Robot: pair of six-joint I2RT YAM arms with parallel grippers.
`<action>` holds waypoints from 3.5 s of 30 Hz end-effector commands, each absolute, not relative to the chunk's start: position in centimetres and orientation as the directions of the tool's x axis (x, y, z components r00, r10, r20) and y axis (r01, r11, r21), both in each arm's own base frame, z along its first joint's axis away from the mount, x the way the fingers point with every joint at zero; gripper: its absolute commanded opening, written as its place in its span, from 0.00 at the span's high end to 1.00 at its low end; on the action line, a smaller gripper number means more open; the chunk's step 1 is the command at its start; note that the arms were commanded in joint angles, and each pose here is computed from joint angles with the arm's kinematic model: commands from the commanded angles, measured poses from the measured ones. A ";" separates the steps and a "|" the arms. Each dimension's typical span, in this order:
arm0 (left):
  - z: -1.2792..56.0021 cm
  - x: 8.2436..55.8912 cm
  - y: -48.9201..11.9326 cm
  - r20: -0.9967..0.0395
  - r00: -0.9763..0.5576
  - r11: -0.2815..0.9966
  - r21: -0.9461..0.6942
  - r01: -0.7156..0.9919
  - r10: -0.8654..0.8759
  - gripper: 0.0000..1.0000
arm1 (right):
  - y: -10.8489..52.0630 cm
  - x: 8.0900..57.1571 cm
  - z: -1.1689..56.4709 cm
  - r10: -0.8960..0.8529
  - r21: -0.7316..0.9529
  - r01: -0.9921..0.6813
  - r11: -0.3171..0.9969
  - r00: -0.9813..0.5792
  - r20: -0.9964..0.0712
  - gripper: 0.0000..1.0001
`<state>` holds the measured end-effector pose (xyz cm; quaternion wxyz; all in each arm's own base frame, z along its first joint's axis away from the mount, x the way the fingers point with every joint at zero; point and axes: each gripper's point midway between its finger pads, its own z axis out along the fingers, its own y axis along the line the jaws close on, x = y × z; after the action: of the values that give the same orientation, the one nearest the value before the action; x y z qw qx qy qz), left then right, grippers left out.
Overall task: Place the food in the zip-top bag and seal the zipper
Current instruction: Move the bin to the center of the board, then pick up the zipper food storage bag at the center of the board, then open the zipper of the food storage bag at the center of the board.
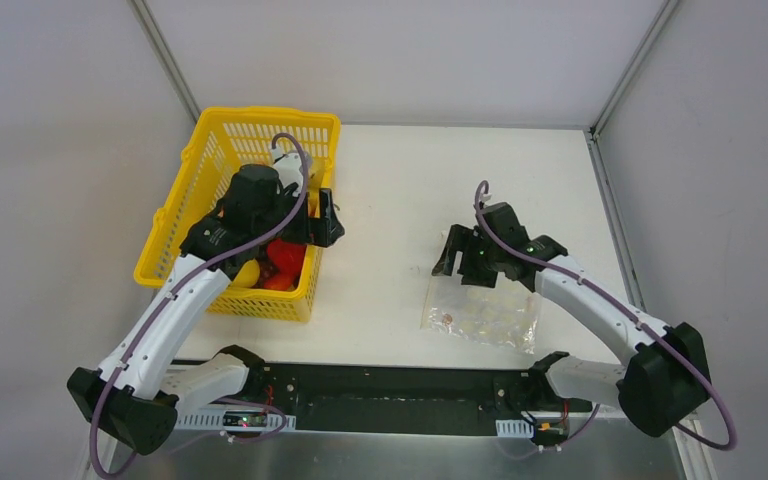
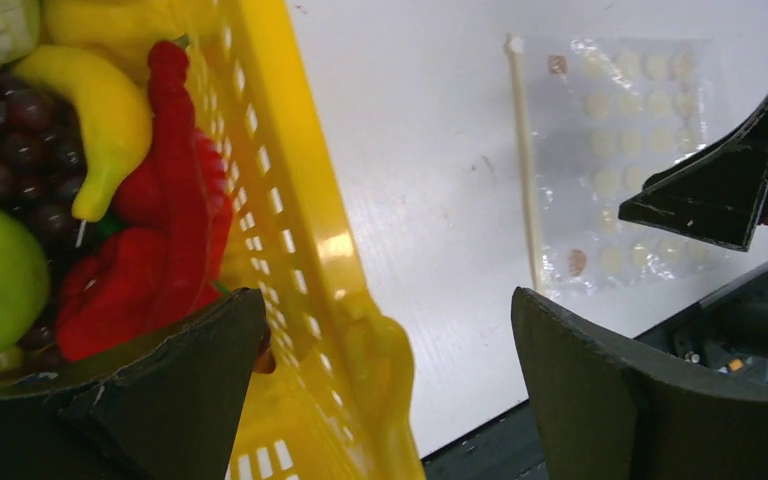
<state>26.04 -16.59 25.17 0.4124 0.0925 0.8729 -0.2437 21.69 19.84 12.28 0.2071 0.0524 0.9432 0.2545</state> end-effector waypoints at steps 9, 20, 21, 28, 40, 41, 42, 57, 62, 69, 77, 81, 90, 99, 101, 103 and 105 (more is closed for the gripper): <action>26.0 27.1 -16.9 -0.803 -0.590 0.873 -0.223 0.434 0.088 0.07 | 19.9 22.8 9.5 0.245 0.417 0.064 0.907 -0.884 -0.399 0.23; 25.8 28.3 -21.9 -0.802 -0.541 0.787 -0.154 0.598 0.254 0.21 | 18.8 25.9 6.6 0.254 0.212 0.171 0.962 -0.842 -0.475 0.33; 25.8 28.4 -22.3 -0.802 -0.535 0.777 -0.148 0.611 0.268 0.22 | 18.9 26.2 6.4 0.253 0.207 0.172 0.963 -0.840 -0.479 0.34; 24.5 27.1 -25.2 -0.781 -0.511 0.700 -0.136 0.701 0.360 0.30 | 20.1 28.6 6.0 0.255 0.183 0.187 0.965 -0.823 -0.508 0.38; 24.8 25.2 -22.6 -0.841 -0.457 0.755 -0.093 0.649 0.290 0.34 | 21.1 29.7 2.7 0.186 0.095 0.160 0.982 -0.872 -0.453 0.52; 25.4 25.1 -22.4 -0.858 -0.438 0.758 -0.093 0.645 0.267 0.33 | 21.1 29.8 2.5 0.181 0.090 0.157 0.984 -0.874 -0.452 0.52; 26.2 24.9 -22.1 -0.876 -0.416 0.761 -0.093 0.642 0.244 0.31 | 21.0 29.8 2.4 0.174 0.078 0.156 0.985 -0.875 -0.452 0.53; 31.0 22.4 -21.9 -0.915 -0.379 0.720 -0.169 0.673 0.140 0.23 | 21.9 30.0 2.7 0.073 0.051 0.057 0.997 -0.903 -0.424 0.95; 31.7 21.5 -23.1 -0.909 -0.402 0.676 -0.227 0.701 0.111 0.24 | 23.1 30.0 5.2 0.073 0.155 0.000 0.988 -0.881 -0.467 0.99; 31.8 20.0 -25.8 -0.903 -0.406 0.626 -0.238 0.743 0.139 0.24 | 23.6 28.4 8.2 0.090 0.295 -0.083 0.952 -0.845 -0.528 1.00; 29.3 17.7 -31.1 -0.879 -0.435 0.597 -0.244 0.764 0.197 0.24 | 21.3 26.3 14.9 0.321 0.529 -0.081 0.845 -0.715 -0.622 1.00; 28.4 17.4 -34.2 -0.866 -0.469 0.610 -0.279 0.741 0.173 0.25 | 20.1 25.2 18.5 0.468 0.659 -0.088 0.747 -0.634 -0.616 1.00; 26.6 18.2 -37.9 -0.839 -0.530 0.643 -0.340 0.686 0.123 0.26 | 18.7 23.5 21.9 0.537 0.712 -0.094 0.696 -0.590 -0.603 1.00; 24.2 19.1 -39.5 -0.813 -0.576 0.672 -0.378 0.637 0.089 0.29 | 19.2 21.6 23.6 0.508 0.736 -0.142 0.662 -0.637 -0.580 1.00; 23.7 19.0 -40.1 -0.800 -0.593 0.665 -0.390 0.637 0.098 0.33 | 19.3 21.4 23.9 0.501 0.735 -0.152 0.661 -0.639 -0.583 1.00; 23.3 18.7 -40.8 -0.791 -0.604 0.651 -0.406 0.641 0.101 0.36 | 19.2 21.3 24.0 0.495 0.732 -0.152 0.664 -0.644 -0.583 1.00; 22.9 18.7 -41.1 -0.784 -0.611 0.648 -0.408 0.643 0.112 0.40 | 19.2 21.2 24.0 0.490 0.728 -0.147 0.669 -0.650 -0.582 1.00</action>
<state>18.77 -39.35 21.28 0.3760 0.2392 0.8371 -0.3173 21.56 18.96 21.58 0.3995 0.1135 0.8295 0.3735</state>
